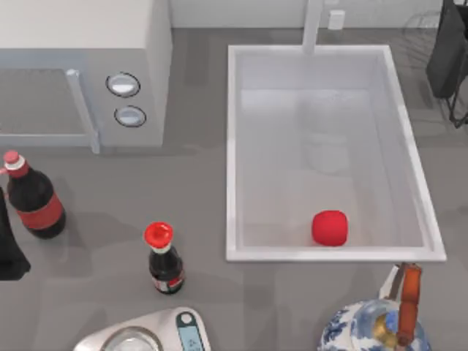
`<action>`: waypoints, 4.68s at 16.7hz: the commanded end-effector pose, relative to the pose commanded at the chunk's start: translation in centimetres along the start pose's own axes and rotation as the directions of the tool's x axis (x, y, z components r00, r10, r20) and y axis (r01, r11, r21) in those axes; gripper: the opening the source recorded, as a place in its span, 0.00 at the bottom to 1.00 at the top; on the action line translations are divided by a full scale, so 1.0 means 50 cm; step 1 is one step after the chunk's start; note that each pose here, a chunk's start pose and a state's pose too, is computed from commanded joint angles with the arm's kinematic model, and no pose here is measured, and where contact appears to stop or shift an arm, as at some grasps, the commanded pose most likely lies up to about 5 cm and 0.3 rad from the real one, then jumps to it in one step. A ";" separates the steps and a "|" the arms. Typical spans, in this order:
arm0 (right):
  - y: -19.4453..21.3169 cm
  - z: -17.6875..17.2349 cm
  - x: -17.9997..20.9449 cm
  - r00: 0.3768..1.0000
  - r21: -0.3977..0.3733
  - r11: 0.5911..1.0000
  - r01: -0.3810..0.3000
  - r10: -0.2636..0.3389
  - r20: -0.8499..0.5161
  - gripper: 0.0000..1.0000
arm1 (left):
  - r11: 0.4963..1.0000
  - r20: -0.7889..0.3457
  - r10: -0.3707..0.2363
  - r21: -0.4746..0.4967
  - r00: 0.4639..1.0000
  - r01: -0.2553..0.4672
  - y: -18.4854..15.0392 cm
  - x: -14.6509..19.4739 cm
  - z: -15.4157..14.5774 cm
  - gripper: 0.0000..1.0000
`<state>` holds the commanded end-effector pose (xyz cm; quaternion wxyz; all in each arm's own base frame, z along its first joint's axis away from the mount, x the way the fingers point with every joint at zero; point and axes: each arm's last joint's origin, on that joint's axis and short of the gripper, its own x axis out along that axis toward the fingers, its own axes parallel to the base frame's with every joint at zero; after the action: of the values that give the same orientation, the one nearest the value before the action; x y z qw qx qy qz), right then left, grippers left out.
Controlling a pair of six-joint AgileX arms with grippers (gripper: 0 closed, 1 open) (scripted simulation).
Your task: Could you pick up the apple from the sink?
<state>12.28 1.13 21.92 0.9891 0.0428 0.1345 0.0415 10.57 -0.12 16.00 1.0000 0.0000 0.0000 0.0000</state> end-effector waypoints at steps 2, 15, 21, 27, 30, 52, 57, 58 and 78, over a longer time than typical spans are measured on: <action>0.018 0.049 0.027 0.990 0.031 0.999 -0.021 0.025 -0.142 1.00 | 1.000 0.000 0.000 0.000 1.000 0.000 0.000 0.000 0.000 1.00; 0.256 0.061 0.452 0.420 -0.001 0.997 0.076 -0.033 -0.907 1.00 | 1.000 0.000 0.000 0.000 1.000 0.000 0.000 0.000 0.000 1.00; 0.315 -0.013 0.524 0.264 -0.070 0.992 0.103 -0.095 -0.960 1.00 | 1.000 0.000 0.000 0.000 1.000 0.000 0.000 0.000 0.000 1.00; 0.311 -0.015 0.526 0.263 -0.069 0.992 0.107 -0.096 -0.960 1.00 | 1.000 0.000 0.000 0.000 1.000 0.000 0.000 0.000 0.000 1.00; 0.310 -0.063 0.546 0.254 -0.074 0.991 0.108 -0.100 -0.962 1.00 | 1.000 0.000 0.000 0.000 1.000 0.000 0.000 0.000 0.000 1.00; 0.286 -0.308 0.605 0.263 -0.071 0.992 0.103 -0.096 -0.960 0.32 | 1.000 0.000 0.000 0.000 1.000 0.000 0.000 0.000 0.000 1.00; 0.286 -0.308 0.605 0.263 -0.071 0.992 0.103 -0.096 -0.960 0.00 | 1.000 0.000 0.000 0.000 1.000 0.000 0.000 0.000 0.000 1.00; 0.286 -0.308 0.605 0.263 -0.071 0.992 0.103 -0.096 -0.960 0.00 | 1.000 0.000 0.000 0.000 1.000 0.000 0.000 0.000 0.000 1.00; 0.347 0.106 0.540 0.277 -0.091 0.991 0.099 -0.115 -0.954 0.00 | 1.000 0.000 0.000 0.000 1.000 0.000 0.000 0.000 0.000 1.00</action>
<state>38.40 20.48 21.56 0.7130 -0.0064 0.7011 -0.0065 10.57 -0.12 16.00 1.0000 0.0000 0.0000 0.0000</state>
